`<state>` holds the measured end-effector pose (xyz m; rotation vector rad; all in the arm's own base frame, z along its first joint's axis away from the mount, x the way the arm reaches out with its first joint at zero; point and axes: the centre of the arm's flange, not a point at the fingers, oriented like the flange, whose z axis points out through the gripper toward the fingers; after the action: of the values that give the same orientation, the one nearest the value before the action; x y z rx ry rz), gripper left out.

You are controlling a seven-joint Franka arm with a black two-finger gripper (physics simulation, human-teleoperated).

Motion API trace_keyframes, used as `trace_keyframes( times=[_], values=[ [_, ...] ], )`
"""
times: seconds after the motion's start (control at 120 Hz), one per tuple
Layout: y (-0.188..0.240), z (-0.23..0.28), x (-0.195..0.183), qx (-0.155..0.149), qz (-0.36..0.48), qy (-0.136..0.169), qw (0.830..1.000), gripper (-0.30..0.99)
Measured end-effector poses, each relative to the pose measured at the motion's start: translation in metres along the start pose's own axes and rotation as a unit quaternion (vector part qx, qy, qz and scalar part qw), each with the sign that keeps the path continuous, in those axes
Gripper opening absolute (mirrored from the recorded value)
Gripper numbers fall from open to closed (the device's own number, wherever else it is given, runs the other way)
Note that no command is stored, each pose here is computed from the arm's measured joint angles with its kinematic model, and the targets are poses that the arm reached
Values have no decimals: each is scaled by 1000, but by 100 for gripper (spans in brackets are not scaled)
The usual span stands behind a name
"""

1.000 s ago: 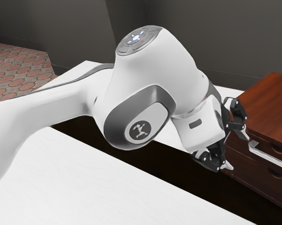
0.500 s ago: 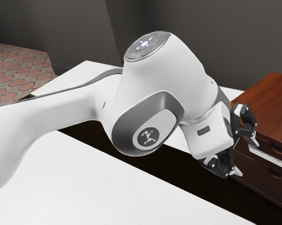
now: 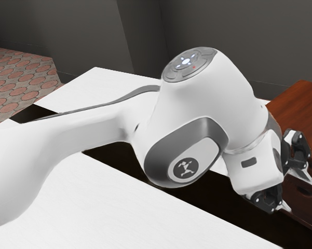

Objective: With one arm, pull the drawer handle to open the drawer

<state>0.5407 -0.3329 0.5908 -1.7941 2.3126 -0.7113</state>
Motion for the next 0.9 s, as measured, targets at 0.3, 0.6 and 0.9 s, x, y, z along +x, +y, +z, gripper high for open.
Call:
trace_keyframes(
  times=[0.3,0.6,0.9],
  values=[
    [-13,3,-13,8,1,-9,1000,43],
    [-23,11,-29,9,0,-21,1000,42],
    [-31,24,-34,7,0,-23,1000,38]
  ],
)
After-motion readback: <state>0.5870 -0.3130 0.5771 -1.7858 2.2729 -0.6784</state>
